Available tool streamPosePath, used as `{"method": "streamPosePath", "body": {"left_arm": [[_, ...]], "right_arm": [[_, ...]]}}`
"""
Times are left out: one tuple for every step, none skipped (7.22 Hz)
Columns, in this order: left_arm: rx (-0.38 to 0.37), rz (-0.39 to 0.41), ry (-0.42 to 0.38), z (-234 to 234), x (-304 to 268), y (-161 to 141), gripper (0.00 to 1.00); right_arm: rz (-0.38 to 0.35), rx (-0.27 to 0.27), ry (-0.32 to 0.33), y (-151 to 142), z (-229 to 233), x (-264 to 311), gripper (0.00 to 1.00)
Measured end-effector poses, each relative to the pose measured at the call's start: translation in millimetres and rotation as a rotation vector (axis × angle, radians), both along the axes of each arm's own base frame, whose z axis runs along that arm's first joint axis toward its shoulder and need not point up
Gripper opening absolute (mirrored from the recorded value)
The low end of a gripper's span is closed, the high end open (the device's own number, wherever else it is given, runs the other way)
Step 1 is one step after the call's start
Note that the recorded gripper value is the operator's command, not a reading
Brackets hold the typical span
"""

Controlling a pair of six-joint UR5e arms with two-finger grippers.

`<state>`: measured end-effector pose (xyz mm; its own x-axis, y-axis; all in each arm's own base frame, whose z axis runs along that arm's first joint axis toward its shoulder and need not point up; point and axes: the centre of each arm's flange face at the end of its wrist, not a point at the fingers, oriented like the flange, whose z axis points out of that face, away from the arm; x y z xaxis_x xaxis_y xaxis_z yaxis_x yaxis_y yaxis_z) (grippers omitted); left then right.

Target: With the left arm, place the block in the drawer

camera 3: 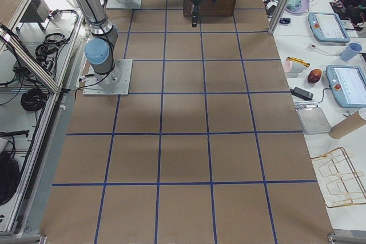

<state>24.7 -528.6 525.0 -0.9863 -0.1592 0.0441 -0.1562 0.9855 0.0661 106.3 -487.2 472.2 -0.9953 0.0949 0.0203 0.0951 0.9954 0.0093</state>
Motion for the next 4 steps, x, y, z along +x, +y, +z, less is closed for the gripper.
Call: {"method": "streamPosePath", "body": {"left_arm": [[-0.017,-0.010,-0.009,0.6,-29.4,-5.8,1.00],[-0.026,-0.037,-0.013,-0.5,-57.3,-8.3,1.00],[-0.033,-0.067,-0.014,-2.9,-80.9,-9.3,1.00],[-0.036,-0.096,-0.026,-5.5,-100.0,-9.2,1.00]], "right_arm": [[0.000,0.000,0.000,0.0,0.0,0.0,1.00],[0.000,0.000,0.000,0.0,0.0,0.0,1.00],[0.000,0.000,0.000,0.0,0.0,0.0,1.00],[0.000,0.000,0.000,0.0,0.0,0.0,1.00]]}}
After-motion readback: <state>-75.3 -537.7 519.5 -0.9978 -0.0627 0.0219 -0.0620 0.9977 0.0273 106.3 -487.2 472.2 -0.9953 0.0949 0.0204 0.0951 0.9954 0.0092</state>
